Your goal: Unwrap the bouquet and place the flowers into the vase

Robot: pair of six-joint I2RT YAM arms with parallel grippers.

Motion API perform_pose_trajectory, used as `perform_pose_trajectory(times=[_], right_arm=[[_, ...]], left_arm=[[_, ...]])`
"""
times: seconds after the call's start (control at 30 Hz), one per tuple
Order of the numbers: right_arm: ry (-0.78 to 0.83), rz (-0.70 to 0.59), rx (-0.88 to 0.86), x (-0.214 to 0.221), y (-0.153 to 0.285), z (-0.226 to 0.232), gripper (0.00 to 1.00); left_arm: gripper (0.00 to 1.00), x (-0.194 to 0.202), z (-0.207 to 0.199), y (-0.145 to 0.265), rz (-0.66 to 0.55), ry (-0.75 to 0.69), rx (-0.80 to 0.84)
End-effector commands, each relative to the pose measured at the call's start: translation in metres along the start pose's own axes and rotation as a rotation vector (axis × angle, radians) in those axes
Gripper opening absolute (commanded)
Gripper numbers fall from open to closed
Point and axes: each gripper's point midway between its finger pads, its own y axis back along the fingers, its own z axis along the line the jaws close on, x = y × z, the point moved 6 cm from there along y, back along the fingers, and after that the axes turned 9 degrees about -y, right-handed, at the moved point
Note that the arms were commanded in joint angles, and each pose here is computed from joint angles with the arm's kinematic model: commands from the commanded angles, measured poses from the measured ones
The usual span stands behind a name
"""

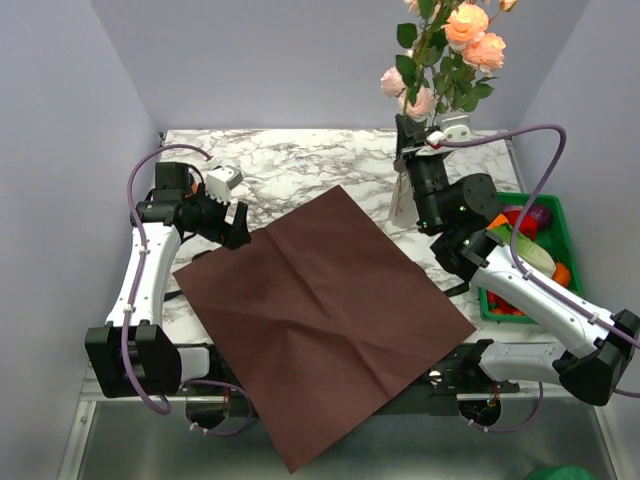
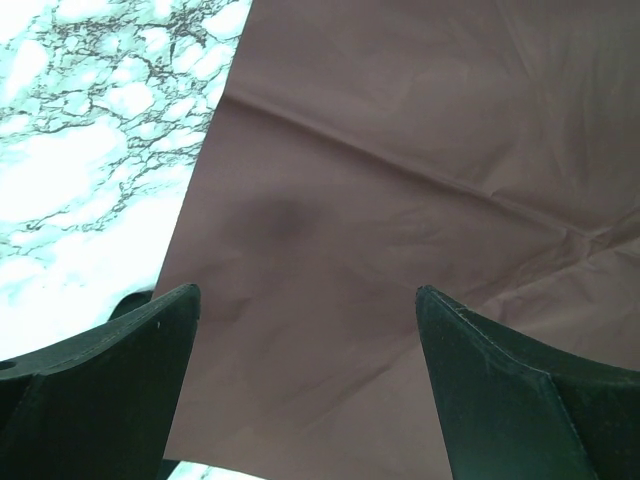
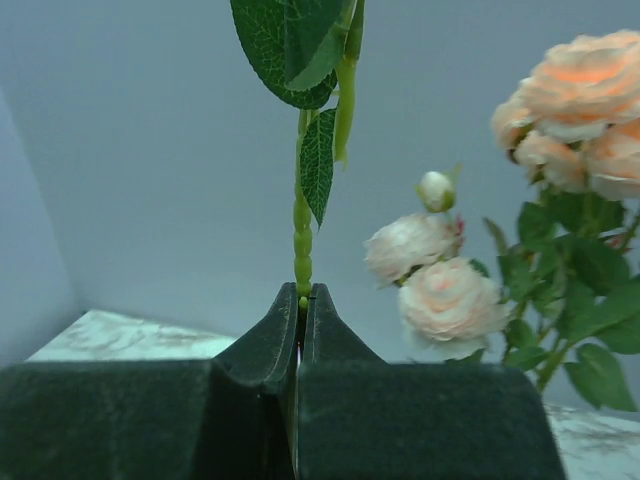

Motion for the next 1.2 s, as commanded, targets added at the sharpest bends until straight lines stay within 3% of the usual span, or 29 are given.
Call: perform_pose_trajectory(times=[0.0,0.37,1.17], right_arm=[[0.078,-0.105,0.120,-0.010,-0.008,-0.037,0.01],[0.075,-0.137,0.222,0.011,-0.030,-0.088,0.01],[0.081,-0.165,0.273,0.069,-0.064,-0.112,0.01]], left_arm=[[0.96,-0.014,0.001,0.000,-0.059,0.002,0.020],[0.98,-0.019,0.008,0.001,-0.050,-0.011,-0.004],[0.99,-0.009,0.014,-0.001,0.006,-0.020,-0.043]])
